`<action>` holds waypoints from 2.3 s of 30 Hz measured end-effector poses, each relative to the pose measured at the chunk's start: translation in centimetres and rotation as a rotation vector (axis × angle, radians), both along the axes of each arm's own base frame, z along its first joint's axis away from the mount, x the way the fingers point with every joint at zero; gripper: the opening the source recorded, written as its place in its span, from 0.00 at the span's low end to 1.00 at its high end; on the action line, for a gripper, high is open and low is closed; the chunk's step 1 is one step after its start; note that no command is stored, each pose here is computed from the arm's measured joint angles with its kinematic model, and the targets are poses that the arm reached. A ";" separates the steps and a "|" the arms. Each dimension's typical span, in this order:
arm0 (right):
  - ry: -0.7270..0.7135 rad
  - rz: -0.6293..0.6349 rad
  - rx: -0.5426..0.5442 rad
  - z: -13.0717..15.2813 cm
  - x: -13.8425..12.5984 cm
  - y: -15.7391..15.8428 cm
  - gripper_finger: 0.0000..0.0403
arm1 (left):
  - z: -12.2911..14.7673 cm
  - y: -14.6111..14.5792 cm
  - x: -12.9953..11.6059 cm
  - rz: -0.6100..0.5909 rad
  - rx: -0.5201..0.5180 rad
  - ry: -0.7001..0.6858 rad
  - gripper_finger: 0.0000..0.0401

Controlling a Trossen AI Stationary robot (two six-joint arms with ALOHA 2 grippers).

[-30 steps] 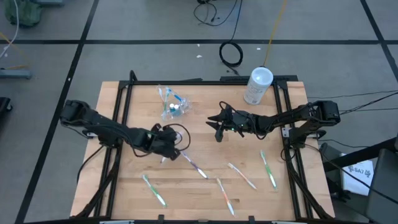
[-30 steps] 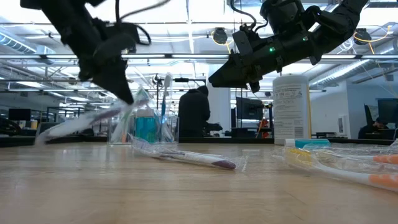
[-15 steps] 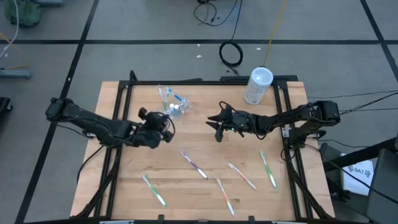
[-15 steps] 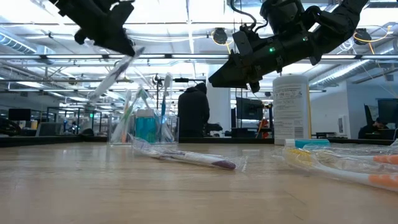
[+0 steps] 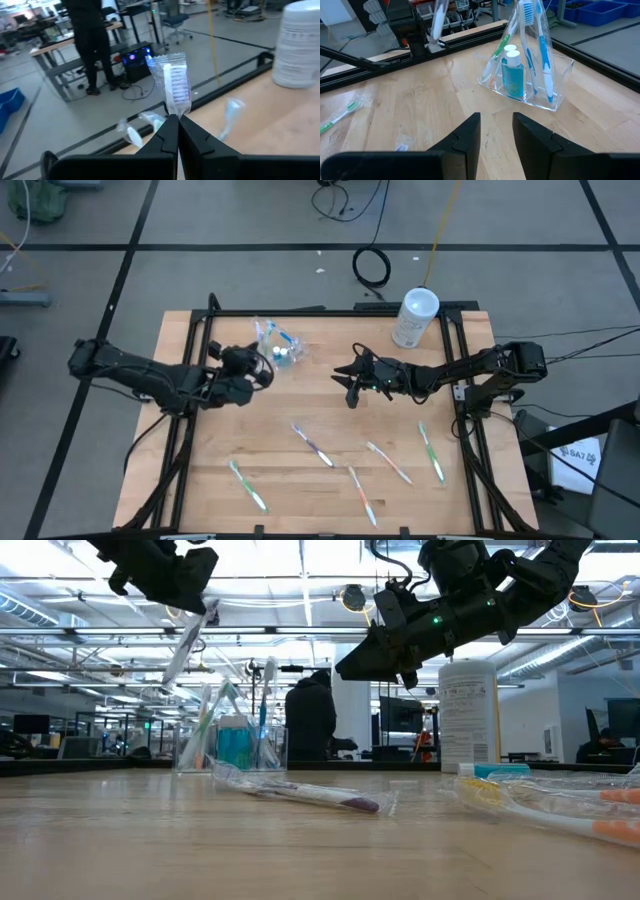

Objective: Pick & Place toothbrushing station
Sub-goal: Put the violet toothbrush into the transparent organizer

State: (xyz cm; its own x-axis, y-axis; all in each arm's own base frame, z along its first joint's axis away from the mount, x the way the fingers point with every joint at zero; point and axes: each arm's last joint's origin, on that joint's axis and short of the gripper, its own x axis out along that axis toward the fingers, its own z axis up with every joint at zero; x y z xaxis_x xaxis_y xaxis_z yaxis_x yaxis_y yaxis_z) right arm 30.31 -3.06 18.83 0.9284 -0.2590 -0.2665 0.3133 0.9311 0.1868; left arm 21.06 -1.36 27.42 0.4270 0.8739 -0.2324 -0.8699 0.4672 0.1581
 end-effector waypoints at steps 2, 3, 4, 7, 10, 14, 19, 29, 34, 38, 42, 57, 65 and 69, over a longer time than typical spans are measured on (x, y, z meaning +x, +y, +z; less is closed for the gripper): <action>0.000 0.000 0.000 0.0 0.0 0.0 0.26 | 0.0 0.5 0.0 0.028 -0.006 -0.013 0.01; 0.000 0.000 0.000 0.0 0.0 0.0 0.26 | 0.0 0.8 0.0 0.041 -0.007 -0.018 0.01; 0.000 0.000 0.000 0.0 0.0 0.0 0.26 | 0.0 1.0 0.0 0.054 -0.009 -0.023 0.01; 0.000 0.000 0.000 0.0 0.0 0.0 0.26 | 0.0 1.8 0.0 0.093 -0.007 -0.023 0.00; 0.000 0.000 0.000 0.0 0.0 0.0 0.26 | -0.3 2.5 0.3 0.139 0.004 -0.007 0.01; 0.000 0.000 0.000 0.0 0.0 0.0 0.26 | -1.0 3.4 0.8 0.198 0.022 0.020 0.01; 0.001 0.001 -0.005 0.0 0.0 0.0 0.26 | -2.2 4.4 2.1 0.277 0.066 0.041 0.00; 0.007 0.005 -0.026 0.0 0.0 -0.1 0.26 | -4.2 5.6 3.9 0.385 0.148 0.095 0.01; 0.013 0.011 -0.046 0.0 0.0 -0.1 0.26 | -5.3 5.8 4.4 0.415 0.159 0.083 0.01; 0.013 0.011 -0.046 0.0 0.0 -0.1 0.26 | -6.1 5.8 4.8 0.428 0.176 0.100 0.01; 0.013 0.011 -0.046 0.0 0.0 -0.1 0.26 | -6.8 5.8 5.1 0.437 0.184 0.102 0.01; 0.014 0.013 -0.045 0.0 0.0 0.0 0.26 | -7.9 6.2 4.3 0.464 0.124 0.041 0.01; 0.013 0.013 -0.045 0.0 0.0 0.0 0.26 | -8.6 6.2 4.0 0.463 0.048 -0.044 0.01; 0.013 0.013 -0.045 0.0 0.0 0.0 0.26 | -9.1 6.2 3.7 0.474 0.018 -0.101 0.01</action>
